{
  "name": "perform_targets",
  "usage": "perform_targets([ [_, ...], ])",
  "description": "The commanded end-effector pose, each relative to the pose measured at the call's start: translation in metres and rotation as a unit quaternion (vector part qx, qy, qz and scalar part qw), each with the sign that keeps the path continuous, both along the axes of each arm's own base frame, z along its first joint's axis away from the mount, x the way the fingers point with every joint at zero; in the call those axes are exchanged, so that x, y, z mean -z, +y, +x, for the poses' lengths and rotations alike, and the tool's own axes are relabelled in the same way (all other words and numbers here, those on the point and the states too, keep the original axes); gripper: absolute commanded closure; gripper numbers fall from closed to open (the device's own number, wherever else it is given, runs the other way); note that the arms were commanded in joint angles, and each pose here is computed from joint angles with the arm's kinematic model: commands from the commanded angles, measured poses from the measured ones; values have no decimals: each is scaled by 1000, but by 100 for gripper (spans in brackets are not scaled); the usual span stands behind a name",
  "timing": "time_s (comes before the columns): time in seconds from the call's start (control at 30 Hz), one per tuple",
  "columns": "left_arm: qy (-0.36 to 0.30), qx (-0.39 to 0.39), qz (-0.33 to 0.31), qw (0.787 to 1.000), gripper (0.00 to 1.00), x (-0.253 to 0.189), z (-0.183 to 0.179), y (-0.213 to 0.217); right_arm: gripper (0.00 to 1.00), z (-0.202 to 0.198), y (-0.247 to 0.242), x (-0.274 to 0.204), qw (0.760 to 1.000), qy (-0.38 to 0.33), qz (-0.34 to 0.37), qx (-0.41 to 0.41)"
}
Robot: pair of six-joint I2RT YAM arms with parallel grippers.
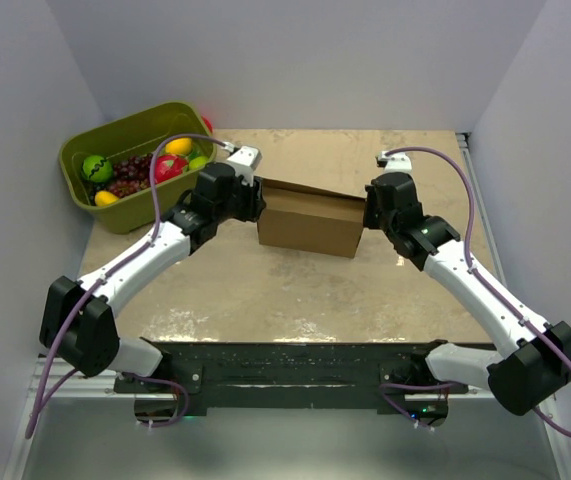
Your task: Fold the paper box
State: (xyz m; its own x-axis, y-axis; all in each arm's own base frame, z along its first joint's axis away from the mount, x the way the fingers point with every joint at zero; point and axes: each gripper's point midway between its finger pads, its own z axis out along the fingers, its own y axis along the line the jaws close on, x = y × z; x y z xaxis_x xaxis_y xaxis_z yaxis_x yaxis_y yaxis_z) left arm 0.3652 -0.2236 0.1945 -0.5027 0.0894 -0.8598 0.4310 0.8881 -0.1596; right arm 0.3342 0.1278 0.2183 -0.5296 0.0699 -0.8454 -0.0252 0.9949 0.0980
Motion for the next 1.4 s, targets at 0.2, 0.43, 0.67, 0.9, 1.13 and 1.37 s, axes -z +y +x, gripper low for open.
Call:
perform_targets([
  [0.2,-36,9,-3,999,65,-37,16,-4,100,-23,6,30,997,66,-11,-31],
  [0.43,-33,7,2,999,78,-36,22,-3,100,-22,7,29,997,66,-13,-33],
  [0.67,-12,-1,17,1000,100,-15,17,3,100,-21,8,30,997,67,-12,-34],
  [0.9,-3,2,13,1000,100,9,5,6,100,-21,8,32,997,68,-13,-33],
  [1.13,17,-13,10,1000,100,38,-9,15,100,-22,8,38,997,70,-10,-29],
  [1.37,36,-26,17,999,100,67,-21,24,100,-26,6,48,997,77,-17,-20],
])
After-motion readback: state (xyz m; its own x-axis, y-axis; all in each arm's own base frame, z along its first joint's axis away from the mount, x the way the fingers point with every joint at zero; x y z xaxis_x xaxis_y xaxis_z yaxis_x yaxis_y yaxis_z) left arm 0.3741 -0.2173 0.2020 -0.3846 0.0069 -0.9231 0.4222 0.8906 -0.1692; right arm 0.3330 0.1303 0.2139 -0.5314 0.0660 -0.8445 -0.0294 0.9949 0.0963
